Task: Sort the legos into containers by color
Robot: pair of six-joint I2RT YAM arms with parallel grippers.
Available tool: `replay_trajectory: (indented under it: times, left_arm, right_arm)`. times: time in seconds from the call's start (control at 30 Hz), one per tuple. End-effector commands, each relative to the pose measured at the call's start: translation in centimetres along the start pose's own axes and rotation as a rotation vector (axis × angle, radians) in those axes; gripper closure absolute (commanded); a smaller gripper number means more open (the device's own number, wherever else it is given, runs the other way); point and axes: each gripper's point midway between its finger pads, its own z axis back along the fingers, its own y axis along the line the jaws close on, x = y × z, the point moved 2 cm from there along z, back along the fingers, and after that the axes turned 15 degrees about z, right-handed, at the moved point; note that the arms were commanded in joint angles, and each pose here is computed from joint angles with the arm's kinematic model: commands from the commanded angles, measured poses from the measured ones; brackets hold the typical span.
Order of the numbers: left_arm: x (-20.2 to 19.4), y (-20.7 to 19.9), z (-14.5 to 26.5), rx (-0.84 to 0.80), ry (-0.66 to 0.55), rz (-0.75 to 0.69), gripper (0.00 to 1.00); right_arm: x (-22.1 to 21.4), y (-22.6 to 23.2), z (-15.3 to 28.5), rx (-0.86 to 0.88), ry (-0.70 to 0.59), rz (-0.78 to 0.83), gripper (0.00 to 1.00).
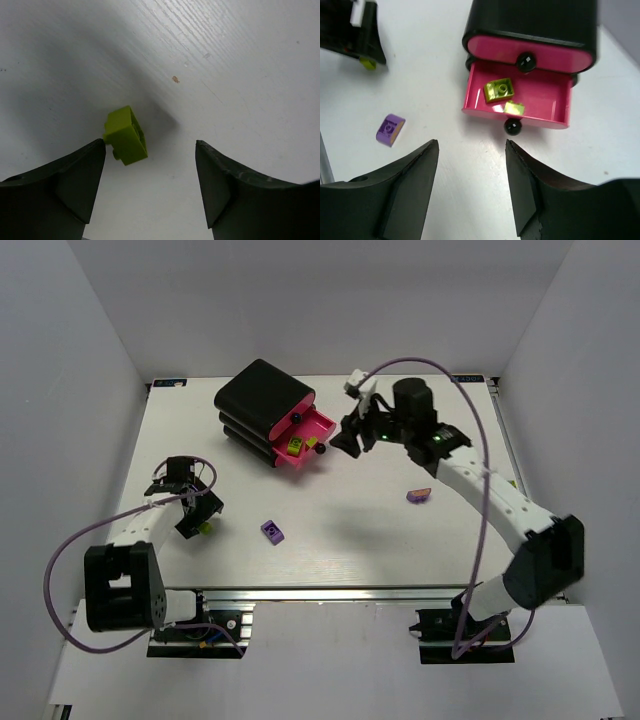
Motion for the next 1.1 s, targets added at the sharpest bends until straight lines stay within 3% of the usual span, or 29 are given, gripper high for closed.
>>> replay_trajectory:
  times: [0.0,0.1,0.3,0.37,0.5,0.67,0.77,0.83,0.93,1.07]
  left_arm:
    - [0.2,-1.1,-0.8,-0.030,0.032,0.015,0.19]
    - [0.2,-0.8,-1.4,-0.009,0.041,0.018,0.28]
    - [1.1,-2.3,0.6,-0.079,0.006,-0.029,0.62]
    - [2.1,-3.5,2.9,-0.167,-0.042,-0.061,0.74]
    - [1.5,-6.2,6.6,-0.379,-0.013,-0.160,1.00]
    - [-3.5,-12.1,12.5,-0.877,0.224,-0.437,1.00]
    - [-5.7,-15.1,15.3,-1.025,0.254,-0.576,1.00]
    - [-5.6,-17.4,16.7,-1.054,0.209,-0.633,1.00]
    - [-6.9,-20.3,18.5,-1.073,0.172,-0.737,1.00]
    - [-7.6,-23.5,17.9,-0.992,0.073,-0.817,1.00]
  right_arm:
    - [0.4,0.9,3.0,-0.011,-0.057,0.004,0.38]
    - [-1.1,1.6,4.8,-0.033,-0.040,-0.013,0.38]
    - [-3.6,1.7,7.5,-0.092,-0.016,-0.048,0.38]
    - [-4.1,1.8,8.3,-0.103,-0.007,-0.052,0.38]
    - [-5.3,1.7,9.7,-0.134,0.018,-0.071,0.38]
    - [-6.4,1.3,11.2,-0.211,0.043,-0.099,0.36]
    - [-7.9,0.8,11.7,-0.266,0.075,-0.120,0.36]
    - [-8.5,0.6,12.0,-0.283,0.084,-0.128,0.39]
    - [-9.3,0.6,12.2,-0.300,0.094,-0.140,0.51]
    - [-9.5,-0.2,12.8,-0.339,0.090,-0.154,0.88]
